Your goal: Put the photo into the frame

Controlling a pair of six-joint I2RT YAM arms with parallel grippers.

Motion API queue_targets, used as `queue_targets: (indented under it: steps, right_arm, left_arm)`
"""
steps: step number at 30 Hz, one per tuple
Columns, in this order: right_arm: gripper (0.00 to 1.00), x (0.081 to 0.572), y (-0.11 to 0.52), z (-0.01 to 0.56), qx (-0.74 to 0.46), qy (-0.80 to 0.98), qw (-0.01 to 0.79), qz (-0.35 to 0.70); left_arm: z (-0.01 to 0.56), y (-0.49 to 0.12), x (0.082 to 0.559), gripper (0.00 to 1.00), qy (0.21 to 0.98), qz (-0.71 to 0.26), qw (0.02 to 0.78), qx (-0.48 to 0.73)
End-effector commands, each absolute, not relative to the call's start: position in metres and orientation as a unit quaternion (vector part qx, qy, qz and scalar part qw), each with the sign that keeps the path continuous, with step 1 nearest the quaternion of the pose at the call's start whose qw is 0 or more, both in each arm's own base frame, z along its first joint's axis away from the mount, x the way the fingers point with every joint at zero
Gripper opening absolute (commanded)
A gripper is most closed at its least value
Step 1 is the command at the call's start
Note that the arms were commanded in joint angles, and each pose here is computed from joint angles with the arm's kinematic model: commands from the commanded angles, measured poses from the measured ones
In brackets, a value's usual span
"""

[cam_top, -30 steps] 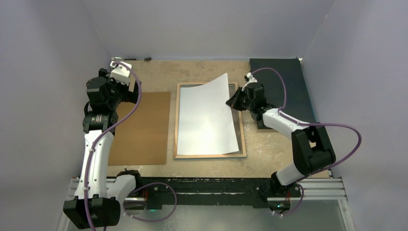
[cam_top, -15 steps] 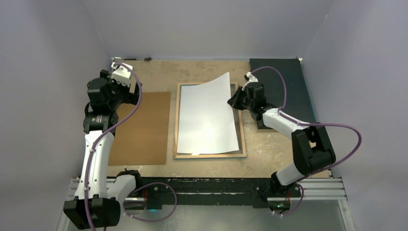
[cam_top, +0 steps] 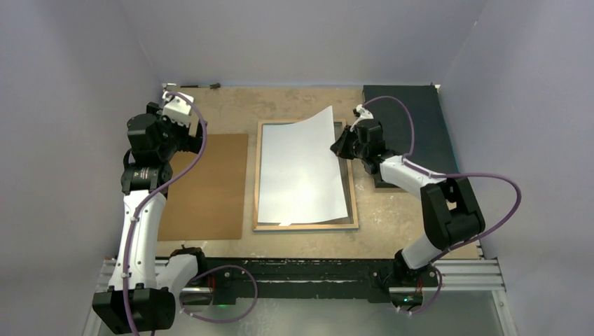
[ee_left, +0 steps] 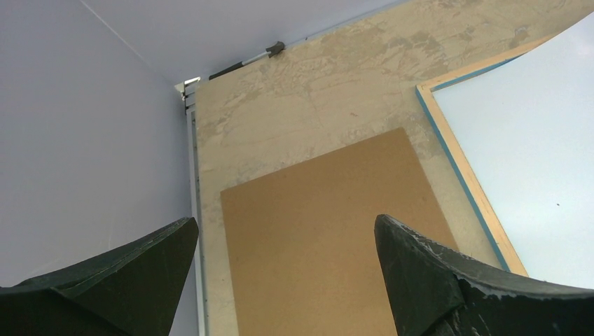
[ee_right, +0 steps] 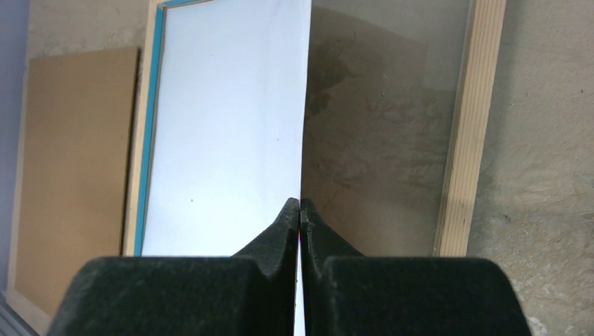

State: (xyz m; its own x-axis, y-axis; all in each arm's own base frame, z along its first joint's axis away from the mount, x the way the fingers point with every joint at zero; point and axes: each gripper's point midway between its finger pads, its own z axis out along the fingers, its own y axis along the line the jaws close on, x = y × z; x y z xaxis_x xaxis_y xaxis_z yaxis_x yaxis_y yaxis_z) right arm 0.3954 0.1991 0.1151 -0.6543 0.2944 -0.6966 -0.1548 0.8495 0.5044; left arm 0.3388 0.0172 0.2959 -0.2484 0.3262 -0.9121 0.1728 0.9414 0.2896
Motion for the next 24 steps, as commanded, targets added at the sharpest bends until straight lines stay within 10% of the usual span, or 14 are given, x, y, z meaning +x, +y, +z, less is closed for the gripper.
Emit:
queue_targets:
  steps: [1, 12, 20, 22, 24]
  right_arm:
    - [0.03, 0.406, 0.205, 0.130, 0.022, 0.855, 0.436, 0.281]
    - [0.22, 0.411, 0.205, 0.124, 0.009, 0.864, 0.428, 0.265]
    - [0.71, 0.419, 0.185, 0.121, 0.023, 0.880, 0.429, 0.200]
    - [0.97, 0.421, 0.180, 0.121, 0.026, 0.882, 0.432, 0.188]
    - [0.99, 0.422, 0.175, 0.123, 0.029, 0.882, 0.438, 0.173]
  left_arm:
    - [0.304, 0.014, 0.337, 0.95, 0.776, 0.065, 0.605, 0.168]
    - [0.303, 0.013, 0.338, 0.95, 0.778, 0.062, 0.603, 0.168]
    - [0.301, 0.013, 0.339, 0.96, 0.781, 0.059, 0.599, 0.168]
    - [0.299, 0.013, 0.339, 0.96, 0.783, 0.058, 0.597, 0.168]
    - [0.298, 0.013, 0.339, 0.96, 0.785, 0.057, 0.594, 0.168]
